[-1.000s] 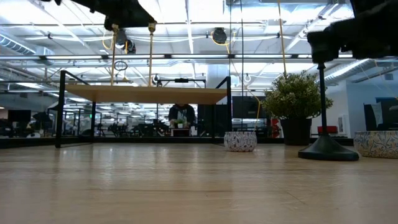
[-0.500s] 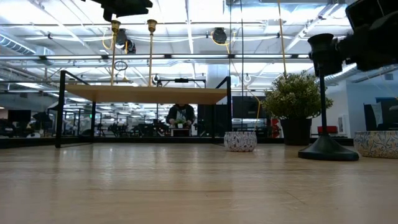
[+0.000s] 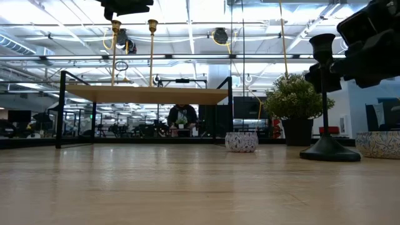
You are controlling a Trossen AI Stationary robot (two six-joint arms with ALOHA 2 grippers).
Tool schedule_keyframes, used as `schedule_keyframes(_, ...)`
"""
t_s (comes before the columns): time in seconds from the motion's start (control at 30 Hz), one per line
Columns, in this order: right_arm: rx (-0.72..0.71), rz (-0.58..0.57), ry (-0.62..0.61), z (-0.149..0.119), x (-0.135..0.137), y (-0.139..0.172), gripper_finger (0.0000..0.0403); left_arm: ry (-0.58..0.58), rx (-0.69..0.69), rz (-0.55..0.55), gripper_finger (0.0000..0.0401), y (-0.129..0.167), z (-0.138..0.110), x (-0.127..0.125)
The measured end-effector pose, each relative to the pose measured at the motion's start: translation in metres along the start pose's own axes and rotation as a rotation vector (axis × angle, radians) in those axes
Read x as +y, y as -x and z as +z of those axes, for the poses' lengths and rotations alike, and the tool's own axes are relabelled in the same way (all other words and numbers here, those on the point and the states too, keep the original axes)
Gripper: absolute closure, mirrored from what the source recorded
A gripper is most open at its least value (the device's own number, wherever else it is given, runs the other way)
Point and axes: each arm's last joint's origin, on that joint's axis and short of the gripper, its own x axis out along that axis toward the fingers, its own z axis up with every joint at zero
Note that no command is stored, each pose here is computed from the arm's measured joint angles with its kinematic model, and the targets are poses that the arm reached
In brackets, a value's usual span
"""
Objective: Pick & Place candle stick holders
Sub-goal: Put the black candle holder on the shelf
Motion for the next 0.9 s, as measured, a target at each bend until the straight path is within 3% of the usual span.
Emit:
schedule_keyframes(0.23,0.047,-0.007,-0.009,-0.010,0.000,-0.007,0.0235,0.001,0.000,0.001,0.0235,0.000,0.000,0.000)
schedule_keyframes(0.57,0.023,-0.006,0.017,-0.009,0.000,-0.009,0.0383,0.002,0.000,-0.001,0.0235,0.000,0.000,0.000)
schedule_keyframes(0.9,-0.089,-0.127,-0.072,0.008,-0.003,-0.014,0.0391,-0.004,-0.006,-0.089,0.0235,0.004,0.001,-0.012)
